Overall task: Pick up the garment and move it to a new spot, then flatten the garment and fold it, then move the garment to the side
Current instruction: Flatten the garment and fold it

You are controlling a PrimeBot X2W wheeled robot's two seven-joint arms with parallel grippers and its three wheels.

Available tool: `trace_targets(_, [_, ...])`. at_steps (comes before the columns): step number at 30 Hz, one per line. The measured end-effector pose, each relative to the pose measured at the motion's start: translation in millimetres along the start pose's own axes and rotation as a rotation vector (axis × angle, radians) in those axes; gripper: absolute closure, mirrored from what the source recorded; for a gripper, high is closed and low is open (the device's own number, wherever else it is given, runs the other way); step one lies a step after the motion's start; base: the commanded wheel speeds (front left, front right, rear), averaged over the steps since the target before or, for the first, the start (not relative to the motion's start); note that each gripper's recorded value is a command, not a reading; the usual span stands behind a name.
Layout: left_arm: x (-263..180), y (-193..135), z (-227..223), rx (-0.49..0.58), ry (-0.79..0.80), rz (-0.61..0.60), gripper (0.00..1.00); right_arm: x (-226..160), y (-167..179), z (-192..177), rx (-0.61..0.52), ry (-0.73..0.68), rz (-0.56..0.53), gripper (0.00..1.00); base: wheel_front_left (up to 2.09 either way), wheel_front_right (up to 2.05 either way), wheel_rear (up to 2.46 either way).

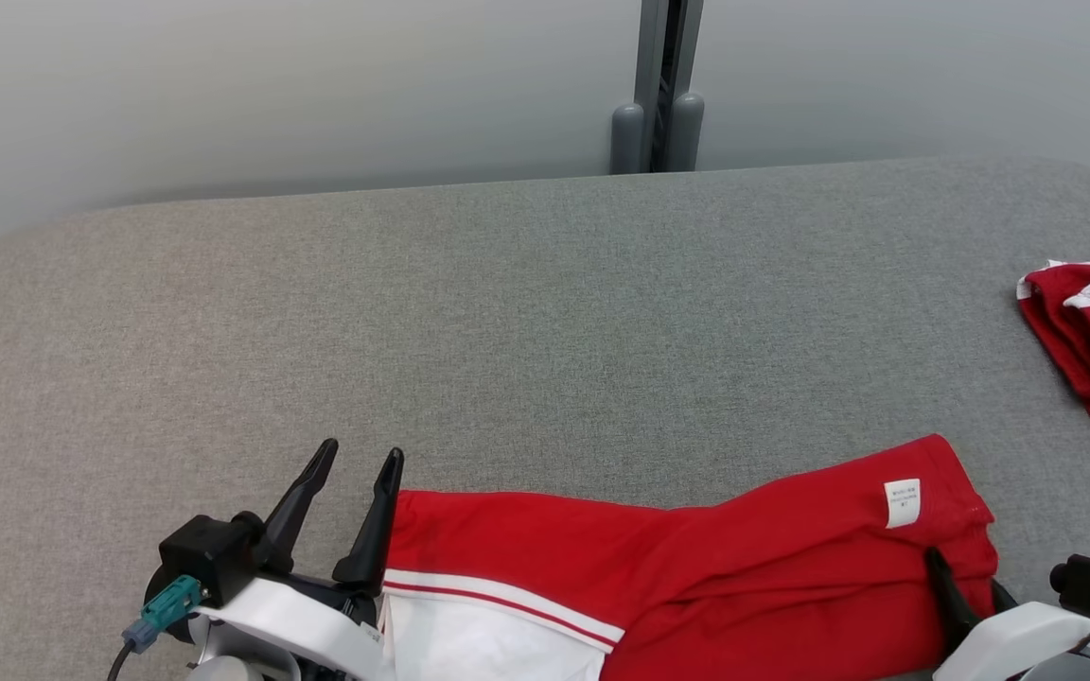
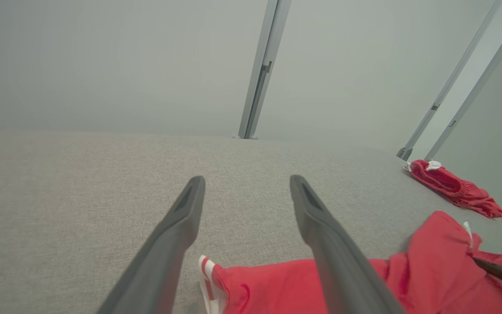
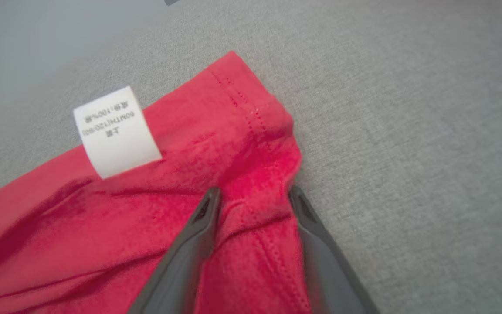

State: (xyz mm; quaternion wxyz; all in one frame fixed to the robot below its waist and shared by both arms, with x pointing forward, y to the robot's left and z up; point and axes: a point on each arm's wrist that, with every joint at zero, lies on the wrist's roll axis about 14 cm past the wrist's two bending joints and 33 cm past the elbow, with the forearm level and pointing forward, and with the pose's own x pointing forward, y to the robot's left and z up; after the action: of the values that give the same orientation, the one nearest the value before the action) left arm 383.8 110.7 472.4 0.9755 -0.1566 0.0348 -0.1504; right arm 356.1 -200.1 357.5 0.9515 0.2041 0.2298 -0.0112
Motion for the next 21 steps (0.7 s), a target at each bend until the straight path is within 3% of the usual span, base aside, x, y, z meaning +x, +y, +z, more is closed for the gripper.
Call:
trace_targets(1, [0.8,-0.4,0.7,0.0,-0.002,-0.001,0.0,0.1,0.8,-0.9,-0.003,0.005,0.004,1.0,0.0,0.0,0.0])
trace_targets(13, [-0.1,-1.2,3.0,-0.003,-0.011,0.003,0.0,1.3,-7.8,18.1,-0.017,-0.033,-0.004,1.0,0.0,0.0,0.0])
trace_targets(21, [-2.1,-4.0,11.1,-0.007,-0.039,0.005,0.0,-3.8,-48.3,57.4,-0.094,-0.1,-0.091,1.0,0.0,0.0,0.0])
